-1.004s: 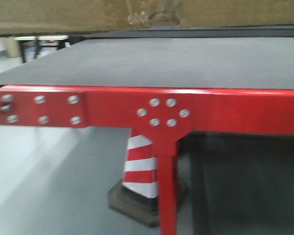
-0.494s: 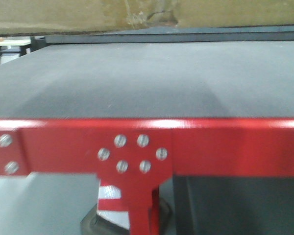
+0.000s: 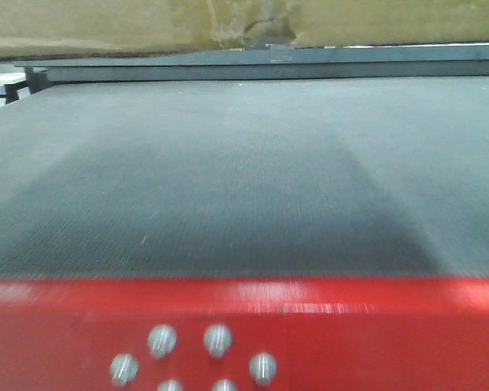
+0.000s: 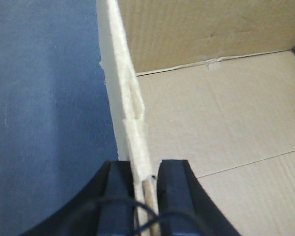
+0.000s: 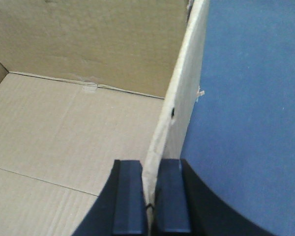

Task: Grab carton from right shelf to conveyor
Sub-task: 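Carry the carton over the grey conveyor belt with both grippers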

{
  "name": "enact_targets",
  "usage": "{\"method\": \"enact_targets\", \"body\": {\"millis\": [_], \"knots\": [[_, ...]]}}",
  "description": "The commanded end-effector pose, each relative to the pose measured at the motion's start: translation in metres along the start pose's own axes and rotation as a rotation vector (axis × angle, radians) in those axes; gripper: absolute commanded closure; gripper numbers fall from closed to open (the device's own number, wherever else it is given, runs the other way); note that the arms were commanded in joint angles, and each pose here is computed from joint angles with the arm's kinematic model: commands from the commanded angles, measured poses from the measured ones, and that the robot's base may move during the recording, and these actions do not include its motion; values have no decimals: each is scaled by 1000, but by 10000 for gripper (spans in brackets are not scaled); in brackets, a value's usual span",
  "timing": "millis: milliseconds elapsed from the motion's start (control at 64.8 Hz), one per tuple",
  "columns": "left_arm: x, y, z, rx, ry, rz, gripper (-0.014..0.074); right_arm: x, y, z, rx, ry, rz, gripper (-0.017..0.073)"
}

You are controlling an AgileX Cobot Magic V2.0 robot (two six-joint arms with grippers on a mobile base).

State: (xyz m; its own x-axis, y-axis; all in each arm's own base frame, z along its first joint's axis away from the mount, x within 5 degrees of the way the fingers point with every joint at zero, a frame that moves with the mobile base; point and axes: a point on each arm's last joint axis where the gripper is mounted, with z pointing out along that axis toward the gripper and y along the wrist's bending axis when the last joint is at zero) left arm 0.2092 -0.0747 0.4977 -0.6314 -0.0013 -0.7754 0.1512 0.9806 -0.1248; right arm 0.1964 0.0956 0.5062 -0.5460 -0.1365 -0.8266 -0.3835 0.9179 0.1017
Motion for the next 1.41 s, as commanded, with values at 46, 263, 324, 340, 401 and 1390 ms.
{"method": "enact_targets", "body": {"millis": [46, 263, 324, 340, 401, 1390], "knots": [[-1, -2, -9, 27, -42, 5, 600, -4, -4, -6, 31, -62, -23, 627], [-1, -2, -9, 27, -42, 5, 600, -4, -4, -6, 31, -62, -23, 627], [-1, -2, -9, 27, -42, 5, 600, -4, -4, -6, 31, -62, -23, 627], [-1, -2, -9, 27, -42, 5, 600, -4, -4, -6, 31, -62, -23, 627], [-1, -2, -9, 27, -42, 5, 600, -4, -4, -6, 31, -62, -23, 627], [-2, -2, -8, 26, -40, 5, 600, -4, -4, -6, 31, -62, -23, 627]]}}
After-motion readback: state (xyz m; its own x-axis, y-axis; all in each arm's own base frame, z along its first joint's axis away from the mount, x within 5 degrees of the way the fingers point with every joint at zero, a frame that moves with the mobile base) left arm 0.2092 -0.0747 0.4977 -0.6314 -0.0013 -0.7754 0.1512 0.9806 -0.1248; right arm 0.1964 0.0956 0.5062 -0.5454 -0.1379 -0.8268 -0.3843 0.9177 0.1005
